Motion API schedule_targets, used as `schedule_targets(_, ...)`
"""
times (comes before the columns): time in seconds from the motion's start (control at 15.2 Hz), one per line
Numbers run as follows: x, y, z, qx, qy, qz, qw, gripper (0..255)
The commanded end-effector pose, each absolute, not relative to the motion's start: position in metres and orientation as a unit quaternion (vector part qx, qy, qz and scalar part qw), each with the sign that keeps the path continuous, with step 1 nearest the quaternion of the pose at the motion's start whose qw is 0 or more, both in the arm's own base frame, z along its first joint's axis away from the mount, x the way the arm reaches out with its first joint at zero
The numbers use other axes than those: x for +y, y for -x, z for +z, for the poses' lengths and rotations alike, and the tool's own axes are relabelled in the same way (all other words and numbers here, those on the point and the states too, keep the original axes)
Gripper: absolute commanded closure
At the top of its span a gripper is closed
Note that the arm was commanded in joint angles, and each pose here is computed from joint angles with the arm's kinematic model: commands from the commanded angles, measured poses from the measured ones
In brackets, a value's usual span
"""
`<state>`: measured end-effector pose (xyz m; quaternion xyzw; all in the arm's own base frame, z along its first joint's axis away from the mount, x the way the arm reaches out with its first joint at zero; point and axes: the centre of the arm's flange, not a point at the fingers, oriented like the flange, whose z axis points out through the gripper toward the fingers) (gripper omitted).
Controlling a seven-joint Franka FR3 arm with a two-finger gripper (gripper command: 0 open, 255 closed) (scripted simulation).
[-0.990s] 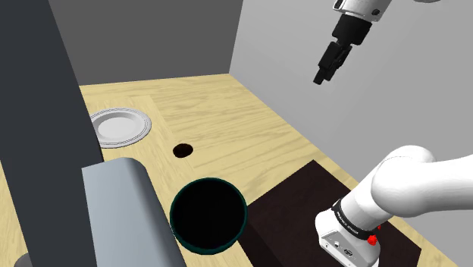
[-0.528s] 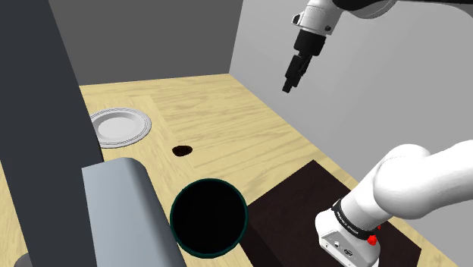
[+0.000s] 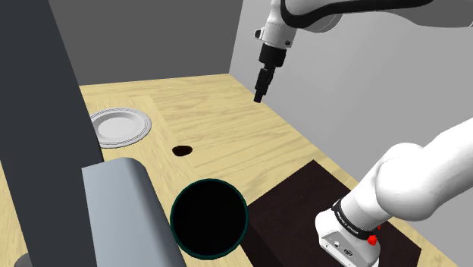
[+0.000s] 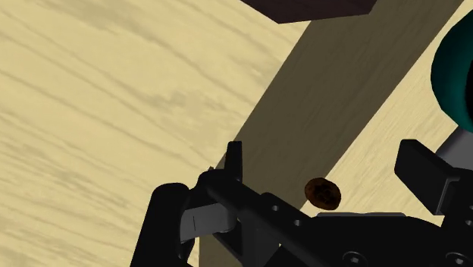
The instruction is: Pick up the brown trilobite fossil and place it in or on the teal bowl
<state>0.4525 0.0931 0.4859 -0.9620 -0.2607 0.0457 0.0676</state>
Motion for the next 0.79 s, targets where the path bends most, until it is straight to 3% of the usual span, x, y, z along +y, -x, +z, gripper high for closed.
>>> schedule_targets(0.0, 0.107, -0.472, 0.465, -0.285, 0.955, 0.051, 0.071, 0)
schedule_targets(0.73, 0.205, -0.545, 0.374, -0.411, 0.904, 0.082, 0.085, 0)
